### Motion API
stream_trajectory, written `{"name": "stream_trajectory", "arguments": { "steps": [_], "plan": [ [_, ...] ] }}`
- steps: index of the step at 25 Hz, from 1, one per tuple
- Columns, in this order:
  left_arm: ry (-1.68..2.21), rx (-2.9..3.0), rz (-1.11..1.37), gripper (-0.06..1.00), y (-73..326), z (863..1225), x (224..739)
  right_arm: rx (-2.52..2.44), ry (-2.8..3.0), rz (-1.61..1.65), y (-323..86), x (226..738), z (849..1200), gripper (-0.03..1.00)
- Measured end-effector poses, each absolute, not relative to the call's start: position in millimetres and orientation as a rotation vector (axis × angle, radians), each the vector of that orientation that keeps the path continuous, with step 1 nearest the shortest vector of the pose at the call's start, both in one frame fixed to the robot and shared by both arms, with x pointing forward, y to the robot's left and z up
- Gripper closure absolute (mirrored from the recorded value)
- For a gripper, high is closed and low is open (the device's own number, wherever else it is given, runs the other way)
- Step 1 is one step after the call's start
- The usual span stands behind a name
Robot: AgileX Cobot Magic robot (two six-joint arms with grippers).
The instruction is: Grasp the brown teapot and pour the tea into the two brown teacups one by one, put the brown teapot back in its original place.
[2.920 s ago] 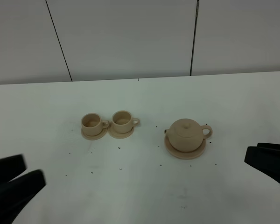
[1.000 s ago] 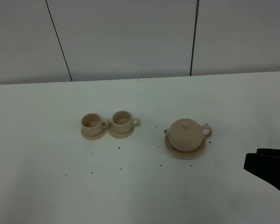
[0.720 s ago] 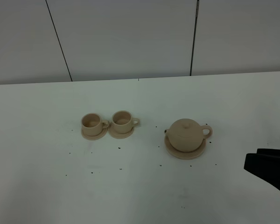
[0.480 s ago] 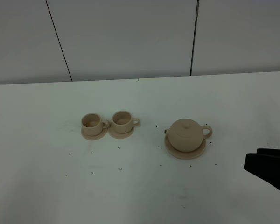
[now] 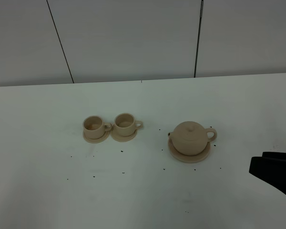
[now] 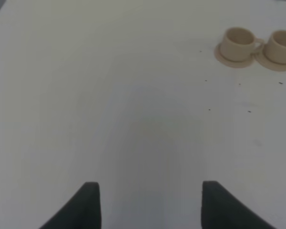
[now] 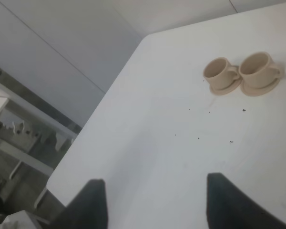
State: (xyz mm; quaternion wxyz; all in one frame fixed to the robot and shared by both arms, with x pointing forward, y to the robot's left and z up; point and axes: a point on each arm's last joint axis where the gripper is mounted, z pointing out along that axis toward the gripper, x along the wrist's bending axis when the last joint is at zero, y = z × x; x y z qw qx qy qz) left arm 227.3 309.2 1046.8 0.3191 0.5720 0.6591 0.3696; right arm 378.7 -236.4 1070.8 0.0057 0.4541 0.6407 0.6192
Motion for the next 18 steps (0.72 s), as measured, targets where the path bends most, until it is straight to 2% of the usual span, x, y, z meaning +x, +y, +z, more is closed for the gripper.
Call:
{"name": "stream_trajectory", "arguments": {
  "steps": [18],
  "plan": [
    [1.603, 1.616, 0.912, 0.41, 299.2, 1046.3, 228.0, 1.421, 2.007, 1.937, -236.3, 378.6, 1070.7, 0.51]
  ]
}}
